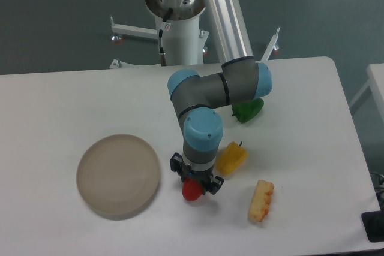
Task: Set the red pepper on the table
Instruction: 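Lower the red pepper toward the table beside the yellow pepper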
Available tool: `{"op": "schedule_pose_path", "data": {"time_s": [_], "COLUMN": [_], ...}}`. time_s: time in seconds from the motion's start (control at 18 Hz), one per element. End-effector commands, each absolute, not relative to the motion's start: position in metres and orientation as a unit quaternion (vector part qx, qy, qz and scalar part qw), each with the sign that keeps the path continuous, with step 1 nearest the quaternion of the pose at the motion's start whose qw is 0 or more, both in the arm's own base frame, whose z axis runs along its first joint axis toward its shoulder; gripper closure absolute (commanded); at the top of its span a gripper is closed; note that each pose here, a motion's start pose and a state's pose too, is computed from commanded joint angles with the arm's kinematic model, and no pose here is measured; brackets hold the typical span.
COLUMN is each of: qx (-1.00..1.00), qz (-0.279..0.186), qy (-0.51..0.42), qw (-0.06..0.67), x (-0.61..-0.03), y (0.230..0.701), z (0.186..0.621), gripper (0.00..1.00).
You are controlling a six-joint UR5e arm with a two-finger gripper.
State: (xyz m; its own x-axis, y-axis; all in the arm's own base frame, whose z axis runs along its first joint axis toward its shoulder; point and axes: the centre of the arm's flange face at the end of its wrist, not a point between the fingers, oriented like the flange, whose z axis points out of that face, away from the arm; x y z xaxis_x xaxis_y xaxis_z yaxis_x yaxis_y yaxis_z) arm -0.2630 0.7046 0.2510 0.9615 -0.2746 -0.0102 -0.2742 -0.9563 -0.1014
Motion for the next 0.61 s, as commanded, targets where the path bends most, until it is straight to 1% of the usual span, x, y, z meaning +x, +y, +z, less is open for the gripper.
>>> {"op": "schedule_pose_path", "data": {"time_s": [0.33, 0.61], "qx": [-0.989, -0.988], "qz": [-0.001, 0.004], "qy": [0.140, 0.144], "qw": [0.053, 0.058], "x": [-0.263, -0.267], "y": [0.705, 0.699], "z": [0.255, 0.275], "gripper": [0.01, 0.00]}}
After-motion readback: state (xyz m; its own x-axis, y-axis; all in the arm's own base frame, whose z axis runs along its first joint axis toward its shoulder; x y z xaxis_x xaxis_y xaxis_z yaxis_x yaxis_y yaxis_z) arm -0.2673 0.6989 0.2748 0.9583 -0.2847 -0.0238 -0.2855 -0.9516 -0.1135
